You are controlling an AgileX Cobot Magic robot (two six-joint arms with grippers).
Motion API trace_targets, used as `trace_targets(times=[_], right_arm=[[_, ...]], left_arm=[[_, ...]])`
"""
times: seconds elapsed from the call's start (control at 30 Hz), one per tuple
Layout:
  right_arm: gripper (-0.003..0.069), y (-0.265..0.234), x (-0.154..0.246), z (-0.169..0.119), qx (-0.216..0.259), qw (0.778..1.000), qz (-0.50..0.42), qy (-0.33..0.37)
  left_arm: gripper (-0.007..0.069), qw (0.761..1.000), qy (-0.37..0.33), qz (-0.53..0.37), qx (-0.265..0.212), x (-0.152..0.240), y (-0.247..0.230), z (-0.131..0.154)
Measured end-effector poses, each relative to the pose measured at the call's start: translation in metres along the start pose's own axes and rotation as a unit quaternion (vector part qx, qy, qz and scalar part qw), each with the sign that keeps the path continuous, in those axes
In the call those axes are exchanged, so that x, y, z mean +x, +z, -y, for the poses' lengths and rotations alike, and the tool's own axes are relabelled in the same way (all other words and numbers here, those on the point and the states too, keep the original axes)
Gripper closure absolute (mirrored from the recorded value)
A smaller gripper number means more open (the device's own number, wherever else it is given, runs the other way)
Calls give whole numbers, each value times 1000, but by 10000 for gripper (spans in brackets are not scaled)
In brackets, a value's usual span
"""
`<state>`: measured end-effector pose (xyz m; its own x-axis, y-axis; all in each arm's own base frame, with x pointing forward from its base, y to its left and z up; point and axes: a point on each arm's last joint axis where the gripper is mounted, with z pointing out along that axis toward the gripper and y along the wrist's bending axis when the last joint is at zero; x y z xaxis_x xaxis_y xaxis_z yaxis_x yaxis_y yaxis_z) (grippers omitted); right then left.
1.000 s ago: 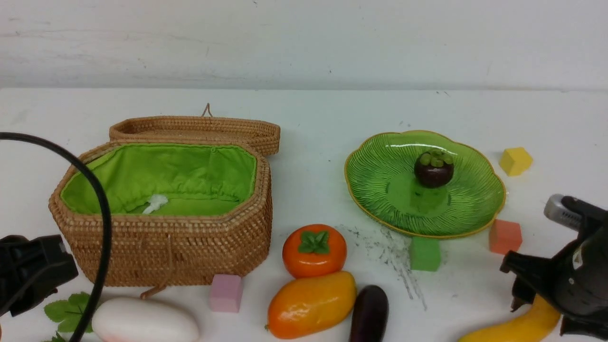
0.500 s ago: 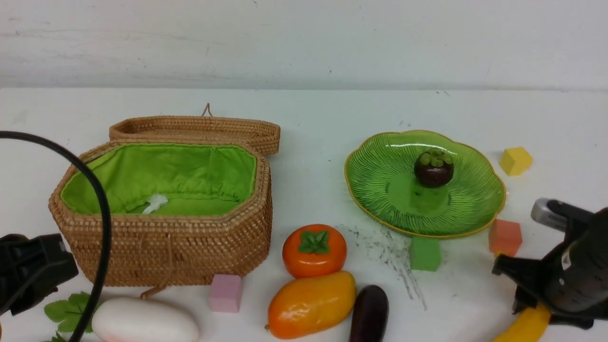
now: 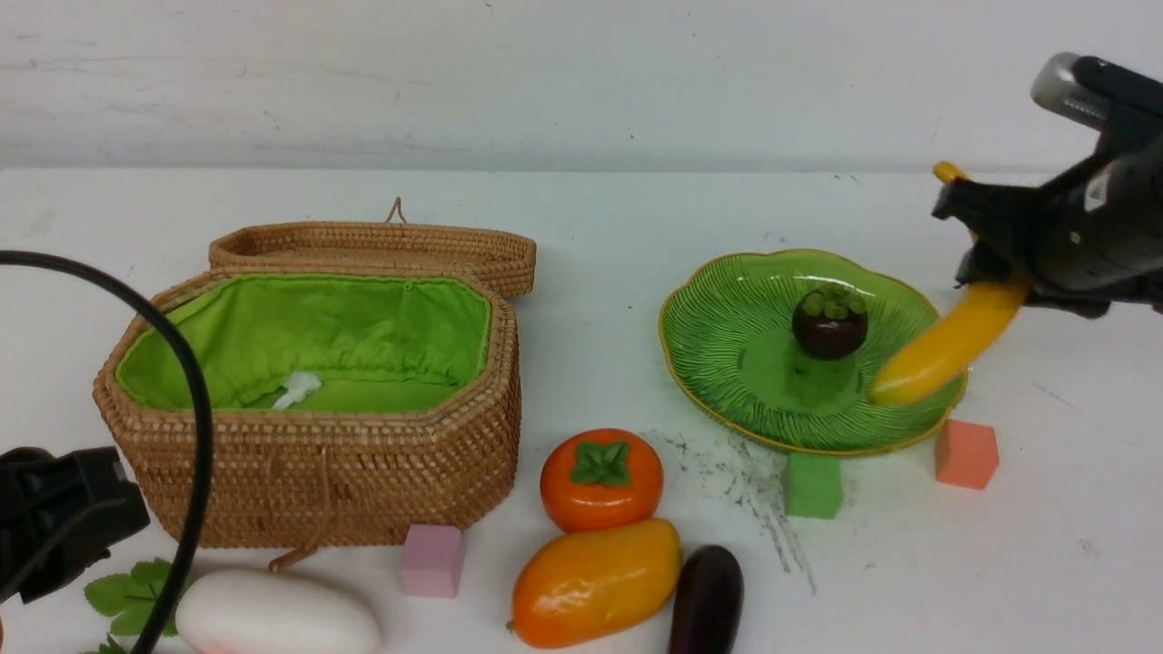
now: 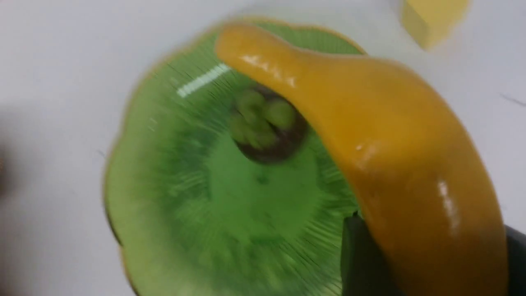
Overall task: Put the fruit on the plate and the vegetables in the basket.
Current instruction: Use the right arm to grab a banana and put it into the right plate
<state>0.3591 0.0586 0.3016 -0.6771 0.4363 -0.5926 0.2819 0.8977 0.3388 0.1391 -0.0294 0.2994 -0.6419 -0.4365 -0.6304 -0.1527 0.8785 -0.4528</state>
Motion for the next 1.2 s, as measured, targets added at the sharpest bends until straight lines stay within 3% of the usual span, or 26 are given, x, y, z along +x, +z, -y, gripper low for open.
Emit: trace_targets(times=[0.27, 0.53, 0.67, 0.77, 0.8, 0.9, 1.2], right_arm=[[327, 74, 1, -7, 6, 999, -34, 16], [326, 108, 16, -1, 27, 997, -68, 20], [217, 110, 18, -2, 22, 996, -77, 38], [77, 110, 18, -2, 23, 996, -81, 40], [77, 110, 18, -2, 23, 996, -81, 40], [-14, 109, 21, 0, 31, 994, -96, 44], [22, 80, 13, -4, 30, 994, -100, 31]], left_arm=[[386, 1000, 0, -1, 0, 0, 0, 0], [386, 1000, 0, -15, -8, 3, 0, -1], [386, 1000, 0, -26, -13, 5, 0, -2], [386, 999, 0, -33, -17, 6, 0, -3], [386, 999, 0, -33, -17, 6, 0, -3], [386, 999, 0, -37, -19, 7, 0, -3], [386, 999, 0, -41, -21, 7, 0, -4]])
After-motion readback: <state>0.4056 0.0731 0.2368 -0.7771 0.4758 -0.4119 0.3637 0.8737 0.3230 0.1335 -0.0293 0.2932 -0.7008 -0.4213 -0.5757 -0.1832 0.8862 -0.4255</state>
